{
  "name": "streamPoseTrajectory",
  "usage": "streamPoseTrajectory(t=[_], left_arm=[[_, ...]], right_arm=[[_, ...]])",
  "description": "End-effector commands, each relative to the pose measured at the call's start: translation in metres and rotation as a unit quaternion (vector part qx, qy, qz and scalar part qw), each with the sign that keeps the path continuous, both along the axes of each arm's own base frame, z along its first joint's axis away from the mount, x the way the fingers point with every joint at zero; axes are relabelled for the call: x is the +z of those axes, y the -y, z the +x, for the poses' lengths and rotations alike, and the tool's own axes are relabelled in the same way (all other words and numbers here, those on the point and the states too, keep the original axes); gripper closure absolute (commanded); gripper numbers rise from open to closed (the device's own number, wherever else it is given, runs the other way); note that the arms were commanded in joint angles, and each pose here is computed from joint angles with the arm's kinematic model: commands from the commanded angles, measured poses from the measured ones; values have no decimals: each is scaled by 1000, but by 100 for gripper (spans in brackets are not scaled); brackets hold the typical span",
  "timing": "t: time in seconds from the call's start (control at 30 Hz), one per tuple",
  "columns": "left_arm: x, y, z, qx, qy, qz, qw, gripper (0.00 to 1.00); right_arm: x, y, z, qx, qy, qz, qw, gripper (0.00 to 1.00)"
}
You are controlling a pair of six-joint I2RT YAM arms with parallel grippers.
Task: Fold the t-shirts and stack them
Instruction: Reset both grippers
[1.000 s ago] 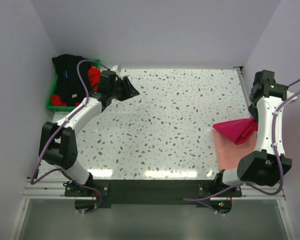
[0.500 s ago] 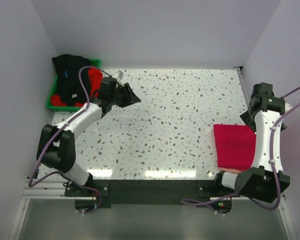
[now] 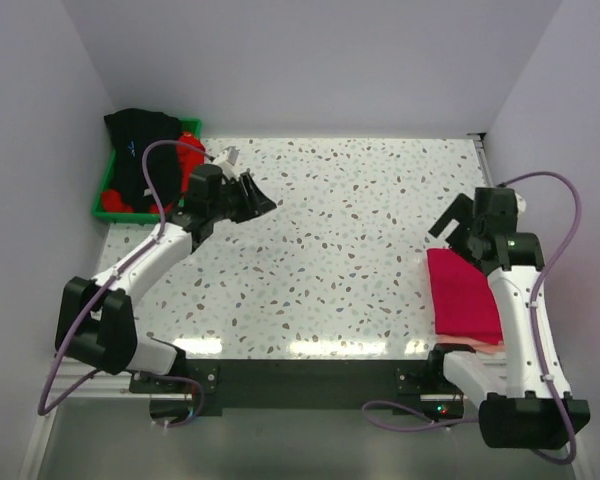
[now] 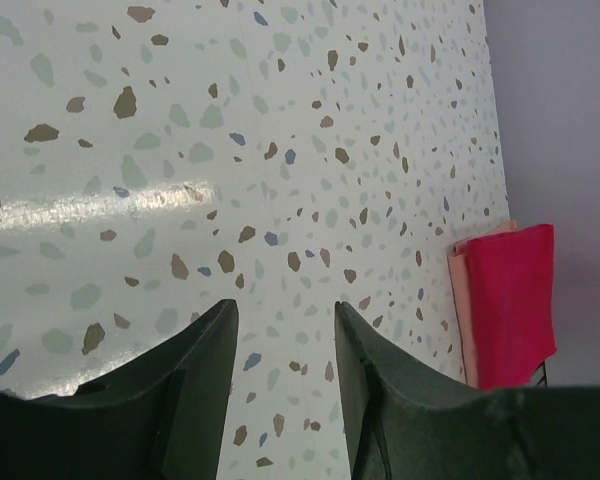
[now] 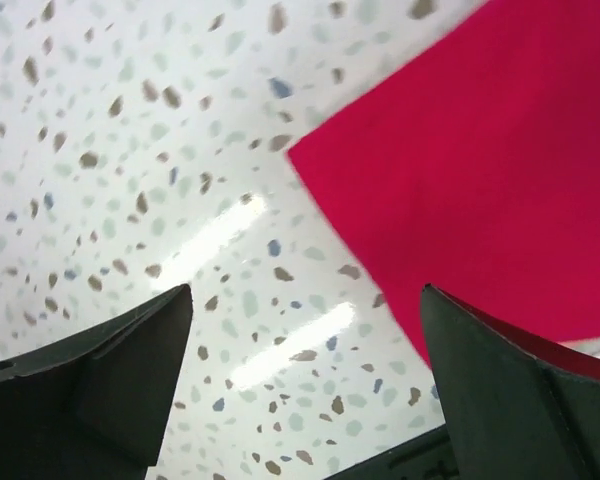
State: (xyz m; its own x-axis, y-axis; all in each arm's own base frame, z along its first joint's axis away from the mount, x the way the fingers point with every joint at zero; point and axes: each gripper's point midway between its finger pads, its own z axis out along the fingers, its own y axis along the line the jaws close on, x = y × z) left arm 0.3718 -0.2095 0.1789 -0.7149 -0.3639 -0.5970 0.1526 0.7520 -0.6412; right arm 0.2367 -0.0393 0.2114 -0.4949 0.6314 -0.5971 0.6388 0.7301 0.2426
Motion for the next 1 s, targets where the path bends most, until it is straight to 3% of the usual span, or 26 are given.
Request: streamPoseTrajectory(t=[0.0,0.27,0.37,0.47,0.6,0.97], left_arm=[[24,-3,-10,0,45,-17,999,51],[9,-21,-52,8,54,22,998,51],[1,-27,-68,4,55,55,997,50],[-5,-36,-80,-3,55,90,994,49],[-1,-50,-87,-6,67,131,989,48],[6,-59,-86,-24,93,178,979,47]], right_arm=[[12,-46,35,86,70,7,994,1],[-4,-150,47,225,90,-2,970,1],[-10,-193,39,293,89,-24,952,1],[1,-235,31,370,140,13,918,1],[-10,-247,21,424,143,21,894,1],[-34,-241,9,436,118,17,892,1]])
